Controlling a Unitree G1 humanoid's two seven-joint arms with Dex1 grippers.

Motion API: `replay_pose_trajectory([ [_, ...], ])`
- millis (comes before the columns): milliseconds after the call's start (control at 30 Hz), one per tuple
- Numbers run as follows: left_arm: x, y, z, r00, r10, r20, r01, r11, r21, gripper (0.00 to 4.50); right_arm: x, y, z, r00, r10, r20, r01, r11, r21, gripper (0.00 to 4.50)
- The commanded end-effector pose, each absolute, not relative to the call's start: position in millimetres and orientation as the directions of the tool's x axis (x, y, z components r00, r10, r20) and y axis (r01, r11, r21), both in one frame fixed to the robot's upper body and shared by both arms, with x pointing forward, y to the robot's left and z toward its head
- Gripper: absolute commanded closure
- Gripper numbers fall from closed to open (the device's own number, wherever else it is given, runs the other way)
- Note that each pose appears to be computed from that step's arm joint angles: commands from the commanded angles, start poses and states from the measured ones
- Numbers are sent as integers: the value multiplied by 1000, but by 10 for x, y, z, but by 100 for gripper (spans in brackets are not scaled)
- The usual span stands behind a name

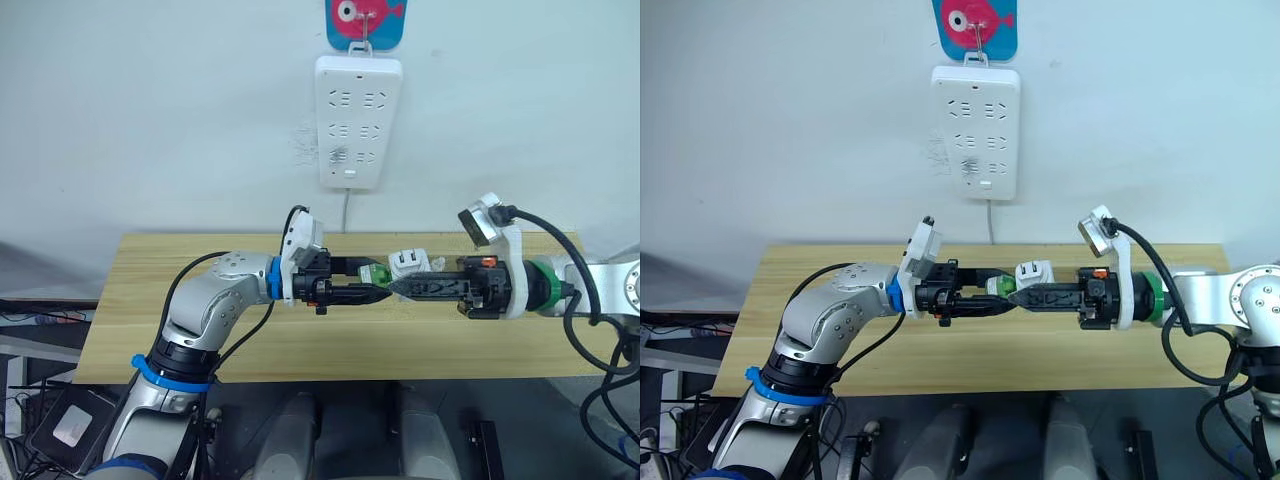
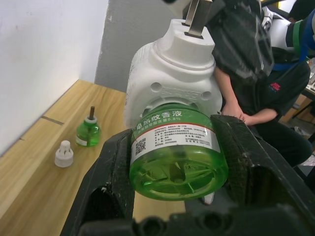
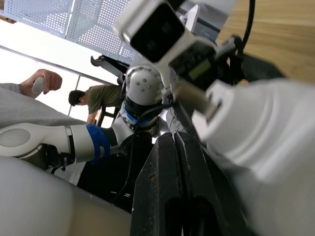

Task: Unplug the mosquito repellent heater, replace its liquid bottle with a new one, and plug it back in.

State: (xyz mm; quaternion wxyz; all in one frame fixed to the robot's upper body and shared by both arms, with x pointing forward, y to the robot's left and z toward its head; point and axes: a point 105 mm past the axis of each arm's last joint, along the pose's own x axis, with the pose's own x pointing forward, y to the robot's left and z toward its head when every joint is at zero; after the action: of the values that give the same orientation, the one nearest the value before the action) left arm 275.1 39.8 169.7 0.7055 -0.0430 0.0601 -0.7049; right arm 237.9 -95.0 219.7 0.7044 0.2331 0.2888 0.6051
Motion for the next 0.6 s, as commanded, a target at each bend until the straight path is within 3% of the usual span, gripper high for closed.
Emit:
replay_pose_trajectory([
  [33,2597,328,1781,-88,-996,-3,990,-87,-111,226,2469,-939,2292,150,981,-124,-735,195,650,444],
  [300,2545,333,1786,-117,-993,-10,988,-115,-104,226,2838,-946,2061,310,913,-266,-730,408,549,444],
  [600,2569,325,1798,-109,-994,-5,989,-108,-103,226,2900,-949,2009,316,902,-293,-744,428,513,444],
])
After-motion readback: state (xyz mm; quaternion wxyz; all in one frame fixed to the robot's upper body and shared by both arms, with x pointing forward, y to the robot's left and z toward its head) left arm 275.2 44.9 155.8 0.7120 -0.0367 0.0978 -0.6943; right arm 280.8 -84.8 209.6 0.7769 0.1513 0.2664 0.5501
